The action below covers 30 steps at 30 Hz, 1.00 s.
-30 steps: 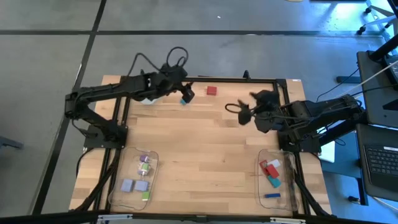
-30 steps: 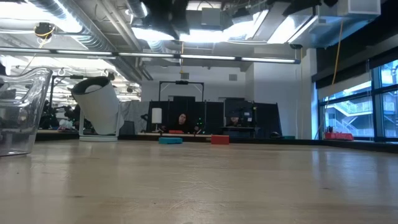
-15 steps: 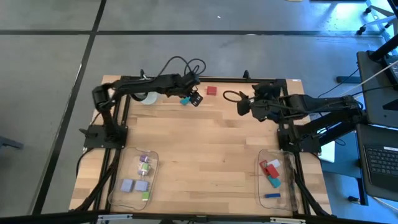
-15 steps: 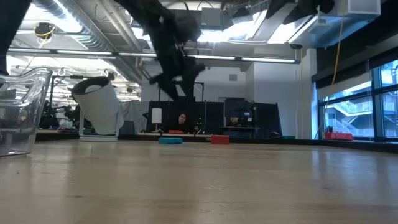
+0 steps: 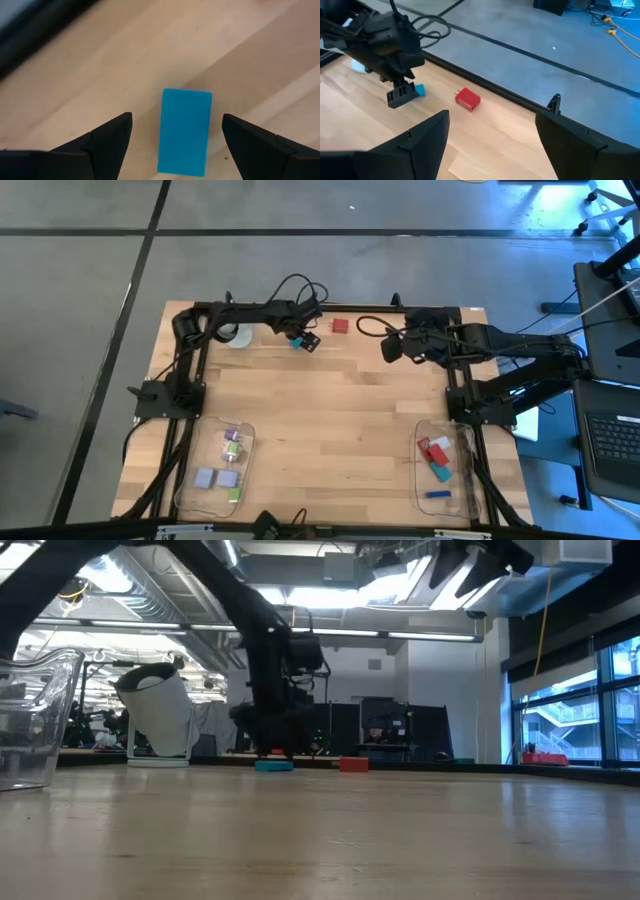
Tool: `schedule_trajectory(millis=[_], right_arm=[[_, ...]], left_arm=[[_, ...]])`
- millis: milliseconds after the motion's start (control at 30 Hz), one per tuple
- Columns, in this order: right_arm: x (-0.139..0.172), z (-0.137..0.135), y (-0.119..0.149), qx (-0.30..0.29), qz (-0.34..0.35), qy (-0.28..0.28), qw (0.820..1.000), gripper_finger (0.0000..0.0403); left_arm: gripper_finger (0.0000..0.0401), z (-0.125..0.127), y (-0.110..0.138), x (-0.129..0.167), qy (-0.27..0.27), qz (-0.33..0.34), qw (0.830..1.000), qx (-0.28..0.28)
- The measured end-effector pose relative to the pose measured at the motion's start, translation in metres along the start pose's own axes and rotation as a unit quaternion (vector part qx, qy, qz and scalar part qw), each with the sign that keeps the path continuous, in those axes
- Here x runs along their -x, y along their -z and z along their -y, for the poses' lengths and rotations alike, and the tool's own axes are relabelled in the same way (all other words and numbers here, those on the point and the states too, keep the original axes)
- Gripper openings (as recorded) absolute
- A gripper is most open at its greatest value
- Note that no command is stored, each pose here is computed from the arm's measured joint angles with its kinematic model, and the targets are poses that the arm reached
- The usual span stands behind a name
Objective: Pick & Place Office items
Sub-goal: Put the light blue timer into the right transparent bin
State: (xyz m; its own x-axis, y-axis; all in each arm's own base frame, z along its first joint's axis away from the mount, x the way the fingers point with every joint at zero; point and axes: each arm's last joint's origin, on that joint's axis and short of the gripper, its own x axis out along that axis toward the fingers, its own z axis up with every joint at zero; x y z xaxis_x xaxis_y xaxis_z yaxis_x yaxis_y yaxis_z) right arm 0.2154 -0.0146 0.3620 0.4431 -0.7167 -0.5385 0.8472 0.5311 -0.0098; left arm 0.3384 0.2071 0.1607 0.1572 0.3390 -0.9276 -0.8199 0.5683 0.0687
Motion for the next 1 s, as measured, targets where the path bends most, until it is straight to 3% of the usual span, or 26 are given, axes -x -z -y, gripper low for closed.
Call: schedule_trajectory(millis=[333,467,733,900,1000], right_arm=[[-0.001,0.002,0.001,0.014,-0.005,0.007,1.0,0.03],[-0.001,0.002,0.001,0.017,-0.005,0.007,1.0,0.03],[-0.001,0.002,0.001,0.029,-0.003,0.009,1.0,0.03],[-0.001,0.002,0.001,0.028,-0.001,0.011,1.0,0.03],[-0.001,0.001,0.0,0.022,0.003,0.007,1.0,0.03]], left_arm=[[0.0297,-0.01,0.0,-0.022,0.055,-0.056,0.996,0.037],[0.0262,-0.013,0.001,-0.022,0.058,-0.066,0.995,0.039],[0.0151,-0.013,0.002,-0.022,0.036,-0.06,0.997,0.025],[0.015,-0.012,0.001,-0.014,0.052,-0.051,0.997,0.025],[0.015,-0.008,-0.006,0.004,0.088,-0.018,0.996,0.022]])
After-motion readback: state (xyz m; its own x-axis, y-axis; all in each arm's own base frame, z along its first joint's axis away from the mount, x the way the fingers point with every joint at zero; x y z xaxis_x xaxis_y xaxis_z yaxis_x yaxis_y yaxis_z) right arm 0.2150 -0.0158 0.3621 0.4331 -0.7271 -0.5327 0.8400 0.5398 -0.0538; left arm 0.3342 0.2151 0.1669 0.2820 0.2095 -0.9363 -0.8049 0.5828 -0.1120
